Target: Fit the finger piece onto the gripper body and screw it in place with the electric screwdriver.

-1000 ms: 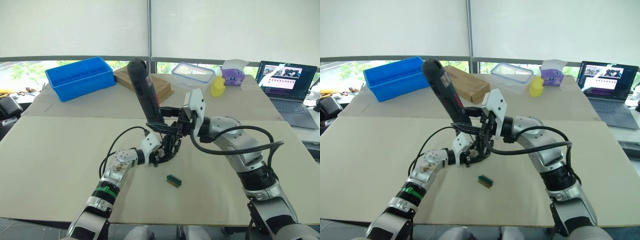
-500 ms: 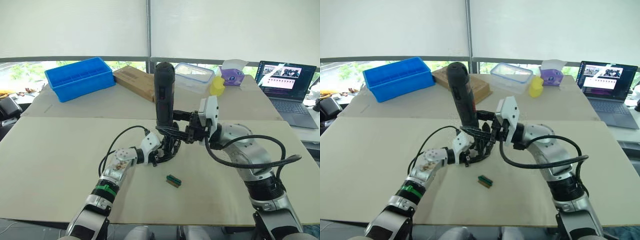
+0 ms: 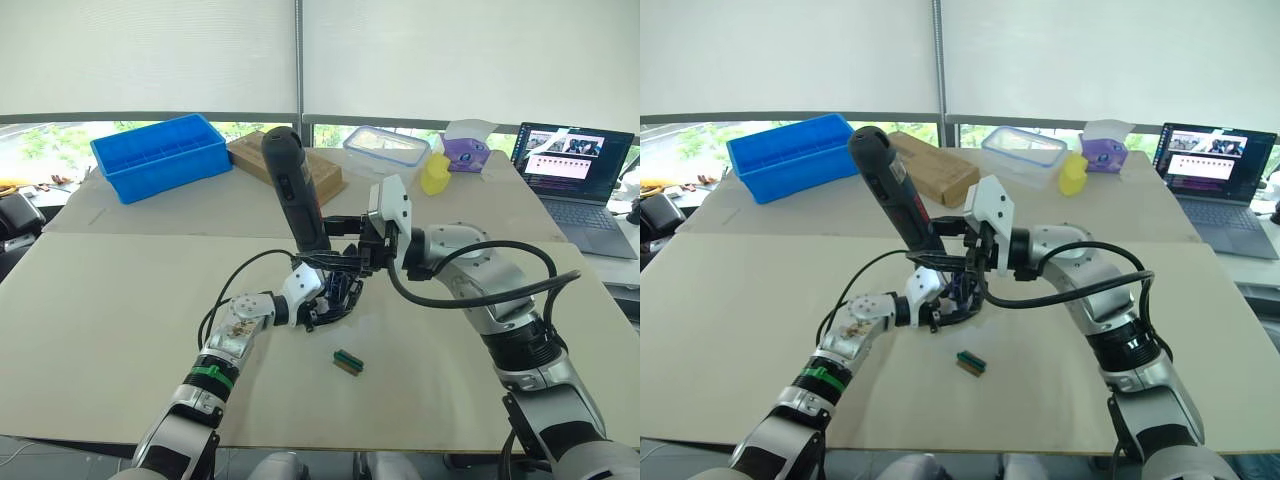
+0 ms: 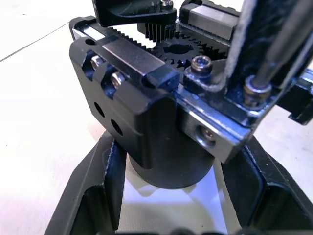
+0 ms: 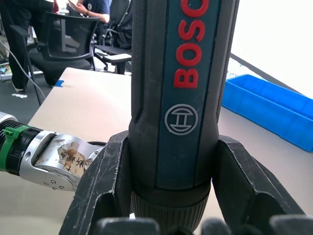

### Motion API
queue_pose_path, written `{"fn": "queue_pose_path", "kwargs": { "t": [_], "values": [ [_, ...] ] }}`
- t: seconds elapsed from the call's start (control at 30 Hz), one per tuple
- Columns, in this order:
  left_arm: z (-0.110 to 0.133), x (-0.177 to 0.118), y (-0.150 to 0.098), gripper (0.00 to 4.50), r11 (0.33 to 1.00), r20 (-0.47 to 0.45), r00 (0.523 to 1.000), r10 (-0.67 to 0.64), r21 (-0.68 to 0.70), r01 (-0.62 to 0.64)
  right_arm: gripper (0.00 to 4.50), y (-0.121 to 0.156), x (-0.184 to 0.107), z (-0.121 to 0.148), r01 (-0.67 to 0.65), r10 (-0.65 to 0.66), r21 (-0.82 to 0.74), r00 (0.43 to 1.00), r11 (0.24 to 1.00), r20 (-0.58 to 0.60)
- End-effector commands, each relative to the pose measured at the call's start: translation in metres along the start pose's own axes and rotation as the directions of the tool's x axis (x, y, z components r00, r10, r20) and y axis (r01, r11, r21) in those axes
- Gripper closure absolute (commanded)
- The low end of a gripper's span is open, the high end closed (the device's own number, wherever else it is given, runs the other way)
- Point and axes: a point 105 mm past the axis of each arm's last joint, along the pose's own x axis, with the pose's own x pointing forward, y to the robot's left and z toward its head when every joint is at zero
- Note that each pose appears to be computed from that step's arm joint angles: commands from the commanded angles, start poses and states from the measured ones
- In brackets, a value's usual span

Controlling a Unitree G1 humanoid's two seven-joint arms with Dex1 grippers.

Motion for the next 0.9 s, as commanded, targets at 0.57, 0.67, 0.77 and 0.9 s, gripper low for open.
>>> {"fn": "queue_pose_path", "kwargs": {
  "t": [0.57, 0.67, 0.77, 0.9],
  "values": [
    [0.040, -0.004, 0.006, 2.24, 0.994, 0.121, 0.993, -0.012, 0.109, -0.002, 2.58, -0.003, -0.050, -0.107, 0.228, -0.126, 0.246, 0.921, 0.942, -0.369],
    [0.039, -0.004, 0.005, 2.24, 0.994, 0.121, 0.993, -0.014, 0.110, 0.001, 2.58, -0.005, -0.048, -0.097, 0.221, -0.145, 0.216, 0.936, 0.951, -0.322],
    [0.038, -0.003, 0.003, 2.24, 0.994, 0.120, 0.993, -0.018, 0.110, 0.005, 2.58, -0.011, -0.044, -0.071, 0.207, -0.167, 0.165, 0.959, 0.964, -0.227],
    [0.034, -0.002, -0.001, 2.24, 0.994, 0.109, 0.994, -0.025, 0.107, 0.013, 2.58, -0.010, -0.034, -0.001, 0.115, -0.120, 0.123, 0.992, 0.986, 0.031]
  ]
}}
